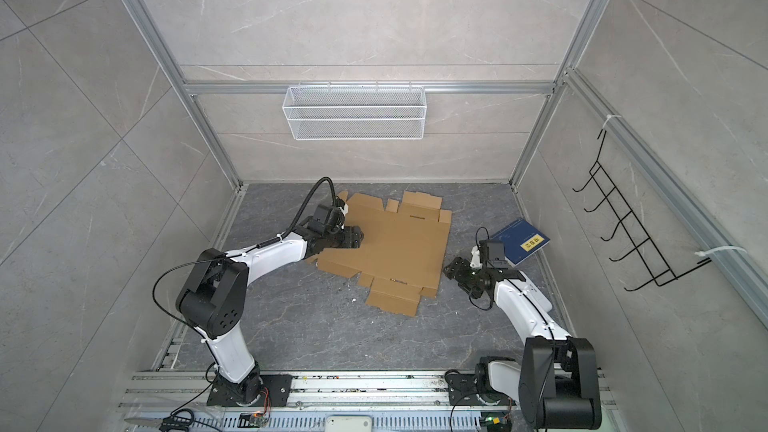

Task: Fold the paper box

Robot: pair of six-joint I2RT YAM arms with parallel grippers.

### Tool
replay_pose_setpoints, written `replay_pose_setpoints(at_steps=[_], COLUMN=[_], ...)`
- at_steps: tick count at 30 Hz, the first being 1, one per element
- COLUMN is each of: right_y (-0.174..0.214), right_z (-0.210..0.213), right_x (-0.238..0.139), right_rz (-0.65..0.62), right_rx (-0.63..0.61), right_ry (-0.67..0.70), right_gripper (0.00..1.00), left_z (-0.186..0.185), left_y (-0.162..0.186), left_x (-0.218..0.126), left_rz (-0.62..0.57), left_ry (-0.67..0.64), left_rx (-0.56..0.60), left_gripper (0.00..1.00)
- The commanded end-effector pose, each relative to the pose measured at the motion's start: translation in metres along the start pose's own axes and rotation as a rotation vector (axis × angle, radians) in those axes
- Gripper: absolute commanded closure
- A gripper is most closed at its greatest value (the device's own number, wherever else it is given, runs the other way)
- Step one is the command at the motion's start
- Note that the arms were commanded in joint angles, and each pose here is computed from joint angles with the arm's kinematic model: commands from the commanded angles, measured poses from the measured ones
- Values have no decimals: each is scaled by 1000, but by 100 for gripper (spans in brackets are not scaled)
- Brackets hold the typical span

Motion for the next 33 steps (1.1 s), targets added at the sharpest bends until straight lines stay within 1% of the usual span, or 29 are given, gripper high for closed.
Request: replay_pose_setpoints(at_steps=[1,6,9,17,24,29,33], right_y=[8,4,0,-8,-15,-15,-14], right_z=[-4,-7,-7,-8,-2,3,12], right_x=[-2,6,14,34,52,68,76], right_rz=[4,-1,4,2,28,61,68], right_rx=[32,41,58,75,9,-45,-89], right_ry=[-11,-25,-60,-111,-97,-121,-164], right_gripper=[28,29,31,37,39,40,46], left_z=[-10,-10,-6,15,30,38,45], left_y=[-8,-7,-5,17,40,53,66], left_x=[-1,13,20,26,22,11,-4], left_rz=[11,39,50,91,120,138,152], left_ry=[51,69,59,39,20,13,0], left_rx=[27,12,2,-40,-67,-85,-92], left_gripper=[16,16,16,16,16,17,17])
Point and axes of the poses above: each gripper's point midway between its finger pads, its own x axis out along the fingers, its own z axis along the line the jaws close on, y = z × x, the point moved 9 cm from there along -x, back along the fingers, and after that the axes turned 14 degrees about -x, right-handed, at the moved point
